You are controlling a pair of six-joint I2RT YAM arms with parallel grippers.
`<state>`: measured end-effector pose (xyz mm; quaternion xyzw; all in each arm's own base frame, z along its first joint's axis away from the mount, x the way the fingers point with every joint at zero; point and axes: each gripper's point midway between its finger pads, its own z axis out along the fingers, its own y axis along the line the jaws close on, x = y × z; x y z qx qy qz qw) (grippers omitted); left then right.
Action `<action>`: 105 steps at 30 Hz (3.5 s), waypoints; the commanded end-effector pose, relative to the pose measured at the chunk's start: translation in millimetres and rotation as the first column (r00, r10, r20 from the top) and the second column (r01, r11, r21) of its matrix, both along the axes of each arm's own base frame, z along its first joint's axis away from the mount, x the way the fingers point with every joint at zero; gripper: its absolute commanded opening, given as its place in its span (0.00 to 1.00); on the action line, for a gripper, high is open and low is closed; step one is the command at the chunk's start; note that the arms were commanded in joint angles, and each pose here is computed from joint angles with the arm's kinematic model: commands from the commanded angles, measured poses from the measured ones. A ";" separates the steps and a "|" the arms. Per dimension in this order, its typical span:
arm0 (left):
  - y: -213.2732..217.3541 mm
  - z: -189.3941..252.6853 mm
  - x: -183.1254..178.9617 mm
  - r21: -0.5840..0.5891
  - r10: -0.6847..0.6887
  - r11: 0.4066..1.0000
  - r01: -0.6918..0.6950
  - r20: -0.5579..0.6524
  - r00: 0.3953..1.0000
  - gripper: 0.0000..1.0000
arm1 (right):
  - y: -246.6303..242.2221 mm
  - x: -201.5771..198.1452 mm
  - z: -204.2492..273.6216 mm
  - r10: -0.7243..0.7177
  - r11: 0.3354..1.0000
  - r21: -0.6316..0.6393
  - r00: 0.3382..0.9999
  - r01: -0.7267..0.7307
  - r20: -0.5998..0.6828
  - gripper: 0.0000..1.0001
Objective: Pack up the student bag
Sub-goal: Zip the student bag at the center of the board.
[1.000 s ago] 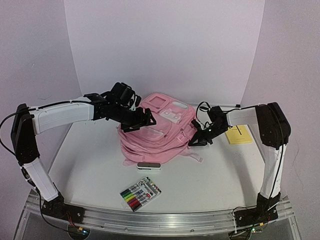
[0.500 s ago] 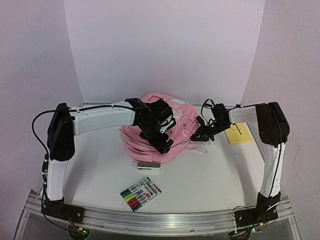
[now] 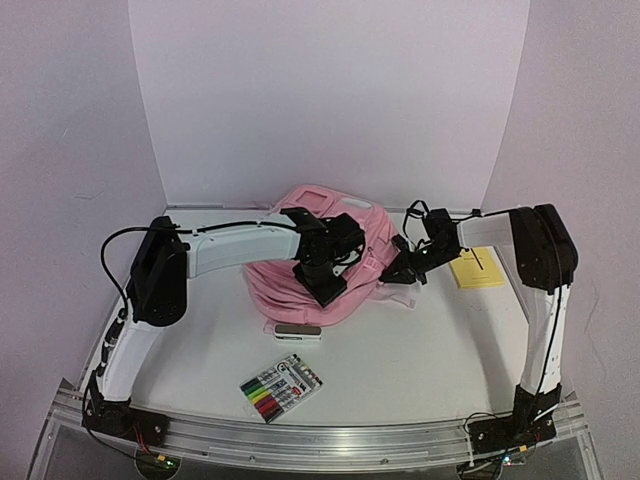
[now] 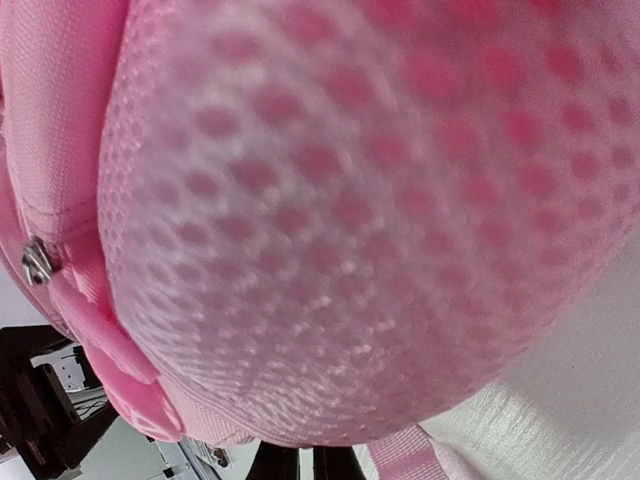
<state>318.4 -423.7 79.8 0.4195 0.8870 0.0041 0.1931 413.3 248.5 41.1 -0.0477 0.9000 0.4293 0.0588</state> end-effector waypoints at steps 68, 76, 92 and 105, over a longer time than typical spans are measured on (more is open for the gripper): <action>-38.1 96.4 -30.0 -0.508 0.195 0.828 -0.236 -0.134 0.972 0.48 | 17.5 -39.0 76.6 0.012 0.999 -0.042 0.945 0.002 0.328 0.67; -81.9 59.6 -31.8 -0.483 0.297 0.787 -0.384 -0.248 0.922 0.51 | 21.0 -18.0 43.3 -0.036 0.997 -0.062 0.965 0.054 0.259 0.72; -86.7 6.7 -0.4 -0.415 0.505 0.703 -0.577 -0.280 0.816 0.51 | 42.5 9.9 24.3 -0.130 0.989 0.092 0.972 0.113 0.198 0.73; -65.1 -19.5 26.7 -0.354 0.620 0.638 -0.684 -0.292 0.729 0.45 | 59.4 -3.3 16.8 -0.133 0.986 0.122 0.978 0.114 0.163 0.70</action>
